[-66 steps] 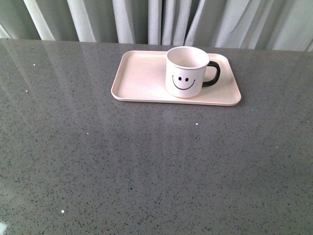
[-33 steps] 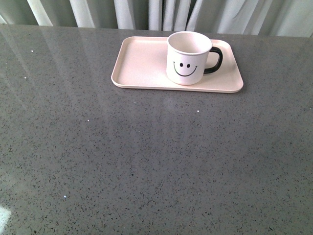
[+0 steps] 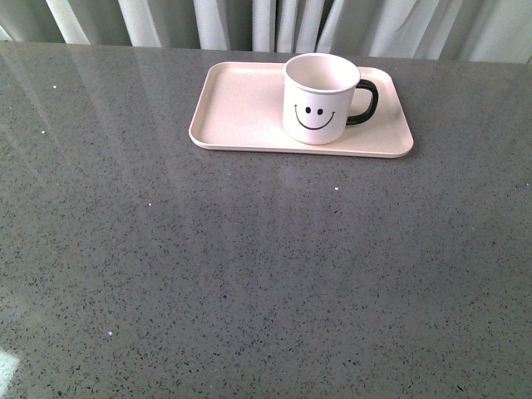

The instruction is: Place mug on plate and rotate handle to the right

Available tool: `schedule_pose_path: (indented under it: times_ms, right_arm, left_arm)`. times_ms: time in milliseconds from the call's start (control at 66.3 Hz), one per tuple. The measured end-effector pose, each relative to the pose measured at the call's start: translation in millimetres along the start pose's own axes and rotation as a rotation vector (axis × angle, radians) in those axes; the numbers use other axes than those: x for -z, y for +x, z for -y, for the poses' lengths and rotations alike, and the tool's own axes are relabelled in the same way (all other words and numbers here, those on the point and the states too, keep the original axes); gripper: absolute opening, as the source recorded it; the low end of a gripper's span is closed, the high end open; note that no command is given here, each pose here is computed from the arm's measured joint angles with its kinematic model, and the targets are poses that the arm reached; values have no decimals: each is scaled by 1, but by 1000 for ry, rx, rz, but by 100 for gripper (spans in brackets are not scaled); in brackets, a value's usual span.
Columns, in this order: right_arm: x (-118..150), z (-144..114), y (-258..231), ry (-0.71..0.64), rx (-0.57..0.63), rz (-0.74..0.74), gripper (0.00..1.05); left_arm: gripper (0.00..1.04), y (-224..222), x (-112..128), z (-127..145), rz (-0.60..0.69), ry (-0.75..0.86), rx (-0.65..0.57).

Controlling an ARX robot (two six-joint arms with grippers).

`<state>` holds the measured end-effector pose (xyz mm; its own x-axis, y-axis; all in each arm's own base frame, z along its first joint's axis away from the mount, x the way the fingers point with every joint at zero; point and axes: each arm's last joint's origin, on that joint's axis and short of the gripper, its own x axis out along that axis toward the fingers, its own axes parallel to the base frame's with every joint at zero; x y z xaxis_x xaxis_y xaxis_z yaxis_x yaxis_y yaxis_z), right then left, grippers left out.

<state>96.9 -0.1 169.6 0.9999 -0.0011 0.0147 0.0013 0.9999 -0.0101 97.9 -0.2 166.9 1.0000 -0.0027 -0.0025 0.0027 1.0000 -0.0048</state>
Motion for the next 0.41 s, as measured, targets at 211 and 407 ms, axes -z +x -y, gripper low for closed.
schedule_pose_path:
  times_ms: [211,407]
  right_arm:
    - [0,0,0,0,0,0,96]
    - [0,0,0,0,0,0,96]
  left_arm:
    - [96,0,0,0,0,0,0]
    - [96,0,0,0,0,0,0]
